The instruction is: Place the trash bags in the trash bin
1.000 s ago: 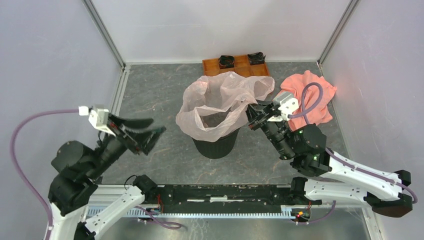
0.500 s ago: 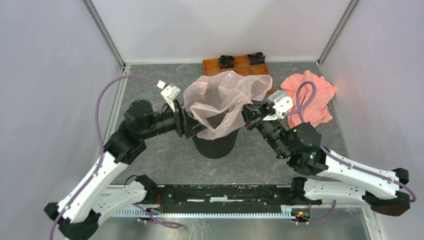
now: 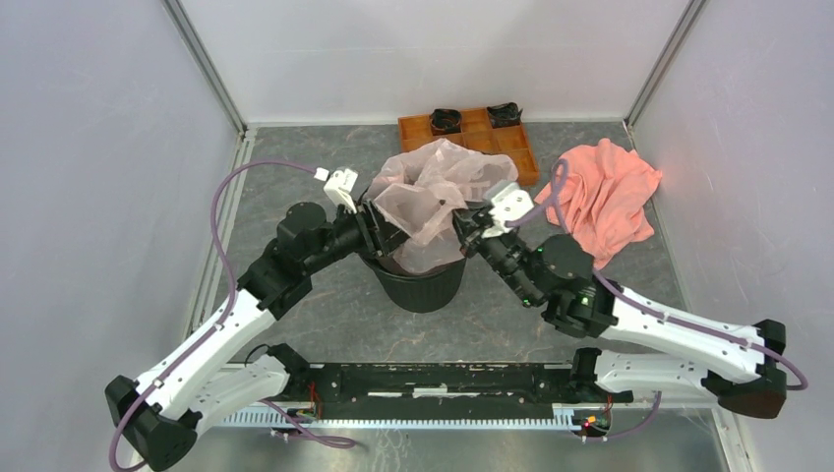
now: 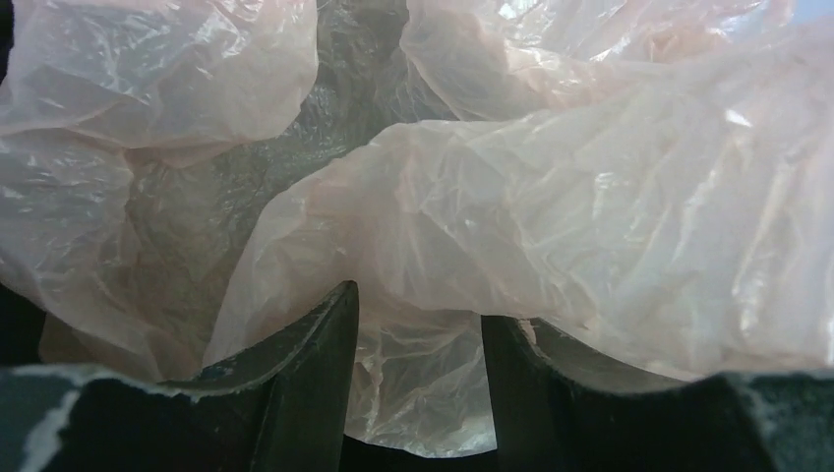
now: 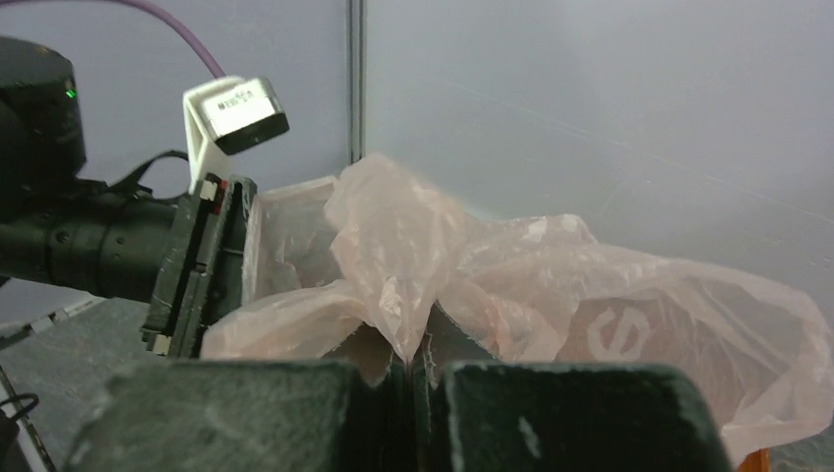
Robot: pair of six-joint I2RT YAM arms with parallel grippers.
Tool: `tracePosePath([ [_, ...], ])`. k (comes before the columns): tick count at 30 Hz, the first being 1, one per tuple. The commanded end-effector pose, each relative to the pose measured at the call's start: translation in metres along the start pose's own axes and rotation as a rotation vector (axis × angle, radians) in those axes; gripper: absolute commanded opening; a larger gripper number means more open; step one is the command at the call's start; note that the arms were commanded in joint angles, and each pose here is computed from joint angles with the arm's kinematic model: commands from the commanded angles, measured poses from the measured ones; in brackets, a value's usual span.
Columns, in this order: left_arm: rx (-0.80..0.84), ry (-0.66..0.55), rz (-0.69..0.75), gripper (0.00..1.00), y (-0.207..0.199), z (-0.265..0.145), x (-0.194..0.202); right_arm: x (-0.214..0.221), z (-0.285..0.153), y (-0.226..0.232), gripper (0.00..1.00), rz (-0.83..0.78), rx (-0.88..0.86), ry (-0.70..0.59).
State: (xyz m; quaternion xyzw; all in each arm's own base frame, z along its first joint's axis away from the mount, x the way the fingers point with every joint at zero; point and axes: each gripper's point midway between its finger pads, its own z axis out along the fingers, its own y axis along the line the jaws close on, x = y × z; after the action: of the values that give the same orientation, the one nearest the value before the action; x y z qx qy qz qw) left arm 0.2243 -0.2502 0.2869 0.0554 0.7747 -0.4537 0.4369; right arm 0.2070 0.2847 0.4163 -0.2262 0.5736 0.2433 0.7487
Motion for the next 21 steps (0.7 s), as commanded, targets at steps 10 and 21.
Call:
tracePosePath([
  [10, 0.115, -0.064, 0.160, 0.82, -0.058, -0.072, -0.037, -0.013, 0.024, 0.030, 0.00, -0.154, -0.181, 0.072],
  [21, -0.149, -0.215, 0.188, 1.00, -0.016, -0.150, -0.044, 0.024, 0.061, 0.069, 0.00, 0.022, -0.263, 0.228],
])
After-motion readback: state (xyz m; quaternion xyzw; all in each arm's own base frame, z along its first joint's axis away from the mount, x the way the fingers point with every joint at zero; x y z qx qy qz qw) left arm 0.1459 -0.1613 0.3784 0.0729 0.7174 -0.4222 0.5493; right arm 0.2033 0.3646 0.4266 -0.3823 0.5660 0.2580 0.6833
